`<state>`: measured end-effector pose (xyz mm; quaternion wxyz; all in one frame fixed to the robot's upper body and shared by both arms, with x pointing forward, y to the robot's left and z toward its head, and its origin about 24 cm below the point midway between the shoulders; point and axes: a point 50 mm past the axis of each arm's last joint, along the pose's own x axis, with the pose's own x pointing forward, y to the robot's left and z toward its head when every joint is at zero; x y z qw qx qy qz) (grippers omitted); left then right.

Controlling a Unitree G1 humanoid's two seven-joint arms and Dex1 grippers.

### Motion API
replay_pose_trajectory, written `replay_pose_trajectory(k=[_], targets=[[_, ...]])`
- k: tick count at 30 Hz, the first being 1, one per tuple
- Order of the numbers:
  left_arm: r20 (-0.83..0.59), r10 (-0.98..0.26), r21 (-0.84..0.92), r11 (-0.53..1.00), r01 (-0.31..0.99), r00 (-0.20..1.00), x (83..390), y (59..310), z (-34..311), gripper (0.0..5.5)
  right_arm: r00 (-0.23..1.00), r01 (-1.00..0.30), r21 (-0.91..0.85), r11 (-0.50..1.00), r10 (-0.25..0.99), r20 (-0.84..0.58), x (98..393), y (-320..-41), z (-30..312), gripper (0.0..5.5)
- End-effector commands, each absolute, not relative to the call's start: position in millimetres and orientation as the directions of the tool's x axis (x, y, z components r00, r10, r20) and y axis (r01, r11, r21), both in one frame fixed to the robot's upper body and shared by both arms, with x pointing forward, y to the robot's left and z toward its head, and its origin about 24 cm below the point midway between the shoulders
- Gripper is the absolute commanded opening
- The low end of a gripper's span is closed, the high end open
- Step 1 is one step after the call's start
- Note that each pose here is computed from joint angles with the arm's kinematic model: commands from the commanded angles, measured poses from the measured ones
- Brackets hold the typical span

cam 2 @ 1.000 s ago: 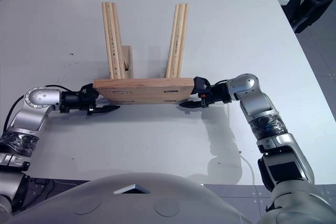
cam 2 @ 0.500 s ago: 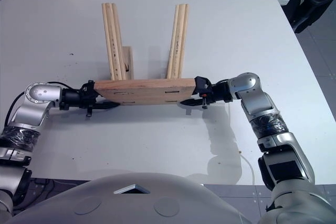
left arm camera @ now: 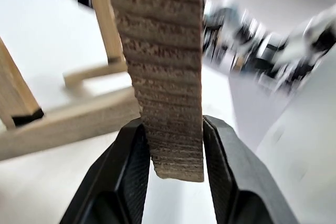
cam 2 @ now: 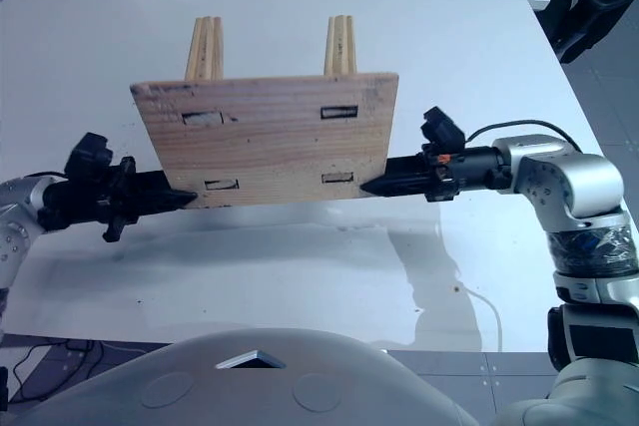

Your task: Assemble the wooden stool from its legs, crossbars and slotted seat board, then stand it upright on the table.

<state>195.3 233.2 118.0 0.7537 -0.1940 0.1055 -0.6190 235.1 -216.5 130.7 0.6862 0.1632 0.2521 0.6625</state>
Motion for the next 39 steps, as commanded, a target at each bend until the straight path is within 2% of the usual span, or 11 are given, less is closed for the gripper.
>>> replay_pose_trajectory(k=[1, 6, 10, 13, 17, 21, 24, 31, 35, 39], targets=[[0.523, -0.717, -0.641, 0.025, 0.767, 0.461, 175.0, 177.7, 163.7, 1.4, 0.073, -0.707, 0.668, -0.234, 0.915, 0.397, 219.4, -178.6, 202.9, 1.41], [0.549, -0.56, -0.734, 0.031, 0.678, 0.62, 179.1, 167.2, 170.2, 1.4, 0.214, -0.737, 0.642, -0.212, 0.828, 0.519, 223.8, -166.1, 201.8, 1.41], [0.52, -0.444, -0.798, 0.051, 0.6, 0.73, 190.7, 162.2, 182.9, 1.4, 0.376, -0.741, 0.65, -0.17, 0.696, 0.611, 224.0, -148.9, 208.7, 1.41], [0.45, -0.353, -0.859, 0.082, 0.506, 0.82, 204.4, 162.8, 187.3, 1.4, 0.516, -0.689, 0.712, -0.14, 0.595, 0.616, 225.7, -138.5, 214.7, 1.41], [0.312, -0.196, -0.941, 0.072, 0.331, 0.93, 222.6, 173.5, 184.5, 1.39, 0.687, -0.56, 0.821, -0.114, 0.489, 0.537, 231.8, -135.1, 217.2, 1.41], [0.222, -0.148, -0.971, 0.051, 0.232, 0.964, 229.2, 174.2, 184.4, 1.38, 0.79, -0.447, 0.884, -0.139, 0.403, 0.463, 238.9, -135.2, 224.5, 1.41], [0.151, -0.138, -0.986, 0.057, 0.16, 0.979, 236.1, 171.2, 184.1, 1.35, 0.853, -0.316, 0.942, -0.115, 0.401, 0.335, 251.4, -135.3, 216.9, 1.35], [-0.074, -0.071, -0.995, 0.067, -0.069, 0.995, 252.6, 168.7, 160.0, 1.33, 0.9, -0.127, 0.989, -0.075, 0.41, 0.147, 263.2, -131.7, 199.0, 1.32], [-0.123, -0.024, -0.991, 0.065, -0.121, 0.992, 257.3, 172.5, 153.2, 1.33, 0.916, -0.055, 0.997, -0.048, 0.396, 0.07, 266.4, -130.4, 188.6, 1.31], [-0.236, 0.006, -0.968, 0.081, -0.235, 0.972, 259.5, 173.6, 121.9, 1.33, 0.931, 0.08, 0.997, 0.024, 0.354, -0.083, 272.8, -133.6, 156.4, 1.3]])
